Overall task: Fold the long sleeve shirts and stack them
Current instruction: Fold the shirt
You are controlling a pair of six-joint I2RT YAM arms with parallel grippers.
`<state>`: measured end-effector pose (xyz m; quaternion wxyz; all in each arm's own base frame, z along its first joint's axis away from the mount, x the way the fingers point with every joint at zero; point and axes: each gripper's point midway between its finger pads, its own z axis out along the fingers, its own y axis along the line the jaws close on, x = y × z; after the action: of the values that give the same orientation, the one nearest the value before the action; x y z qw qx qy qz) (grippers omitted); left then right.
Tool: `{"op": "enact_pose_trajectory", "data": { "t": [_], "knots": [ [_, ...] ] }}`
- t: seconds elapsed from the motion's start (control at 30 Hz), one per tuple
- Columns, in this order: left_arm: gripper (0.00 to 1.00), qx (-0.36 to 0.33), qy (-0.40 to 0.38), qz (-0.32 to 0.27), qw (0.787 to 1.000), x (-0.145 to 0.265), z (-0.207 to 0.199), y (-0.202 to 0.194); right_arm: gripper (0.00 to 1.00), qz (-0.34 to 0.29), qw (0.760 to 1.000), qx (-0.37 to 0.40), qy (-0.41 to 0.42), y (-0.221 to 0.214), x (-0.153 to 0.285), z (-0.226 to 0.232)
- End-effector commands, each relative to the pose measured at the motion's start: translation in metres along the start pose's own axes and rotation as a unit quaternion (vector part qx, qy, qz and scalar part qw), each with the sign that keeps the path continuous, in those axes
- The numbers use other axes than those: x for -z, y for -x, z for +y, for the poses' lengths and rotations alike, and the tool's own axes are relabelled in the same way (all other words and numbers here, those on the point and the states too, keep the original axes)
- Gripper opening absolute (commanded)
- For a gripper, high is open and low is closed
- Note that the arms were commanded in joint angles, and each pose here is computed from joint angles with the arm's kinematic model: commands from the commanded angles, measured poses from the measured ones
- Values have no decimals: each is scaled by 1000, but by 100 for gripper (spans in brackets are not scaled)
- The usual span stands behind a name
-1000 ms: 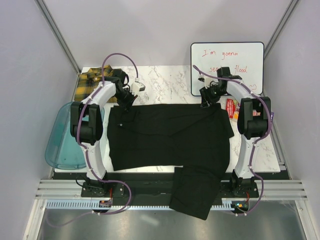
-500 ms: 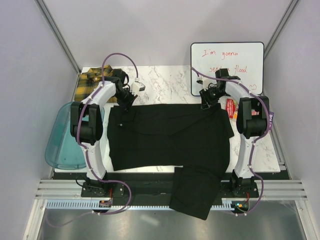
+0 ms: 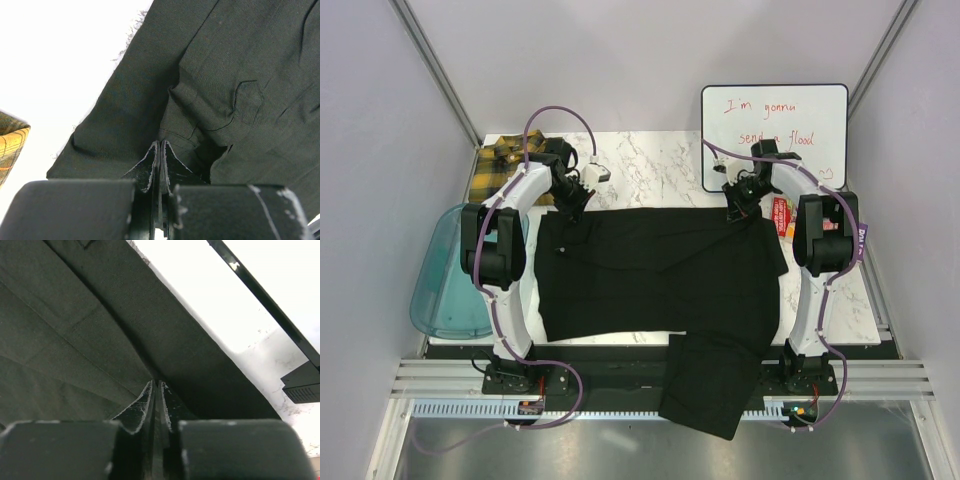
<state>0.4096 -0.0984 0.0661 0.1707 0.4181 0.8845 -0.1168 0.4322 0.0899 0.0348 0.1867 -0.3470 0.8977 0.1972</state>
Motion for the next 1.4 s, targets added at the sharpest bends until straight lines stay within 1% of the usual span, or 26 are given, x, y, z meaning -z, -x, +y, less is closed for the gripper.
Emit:
{"op": "enact_pose_trajectory", "data": {
  "t": [0.0, 0.03, 0.1, 0.13, 0.2, 0.27, 0.3, 0.4, 0.7, 0.87, 0.93, 1.07, 1.2, 1.27, 1.37],
  "knots": [
    [2, -6, 1, -17, 1000, 8, 1, 10, 16, -41, 999, 13, 2, 27, 20, 1],
    [2, -5, 0, -18, 1000, 9, 0, 11, 21, -46, 999, 10, 6, 30, 20, 4],
    [2, -5, -1, -18, 1000, 8, -1, 10, 28, -56, 998, 11, 14, 38, 21, 7],
    [2, -5, -2, -17, 1000, 8, -1, 10, 34, -60, 998, 10, 14, 40, 22, 8],
    [2, -5, -2, -19, 1000, 8, -1, 10, 42, -63, 998, 17, 9, 45, 21, 7],
    [2, -5, -2, -17, 1000, 8, -1, 9, 44, -60, 998, 19, 7, 47, 16, 6],
    [2, -6, -3, -18, 1000, 8, -1, 10, 47, -58, 998, 20, 7, 47, 14, 6],
    [2, -7, -2, -17, 1000, 7, -1, 9, 49, -47, 999, 23, 4, 44, 4, 2],
    [2, -8, -1, -11, 1000, 5, 0, 7, 52, -21, 999, 26, 4, 28, -7, 1],
    [2, -10, 1, -14, 1000, 6, 2, 9, 48, -5, 999, 27, 18, 16, -10, 6],
    [2, -11, 2, -13, 1000, 6, 2, 9, 42, -1, 999, 32, 23, 14, -8, 9],
    [2, -13, 6, -10, 1000, 7, 5, 8, 40, 8, 999, 39, 23, 10, -6, 9],
    [2, -13, 7, -11, 1000, 7, 5, 9, 35, 18, 999, 41, 23, 6, -7, 8],
    [2, -13, 6, -11, 1000, 7, 4, 9, 30, 17, 999, 43, 23, 7, -6, 8],
    [2, -12, 6, -9, 1000, 7, 3, 7, 14, 16, 999, 47, 22, 8, -5, 8]
  ]
}}
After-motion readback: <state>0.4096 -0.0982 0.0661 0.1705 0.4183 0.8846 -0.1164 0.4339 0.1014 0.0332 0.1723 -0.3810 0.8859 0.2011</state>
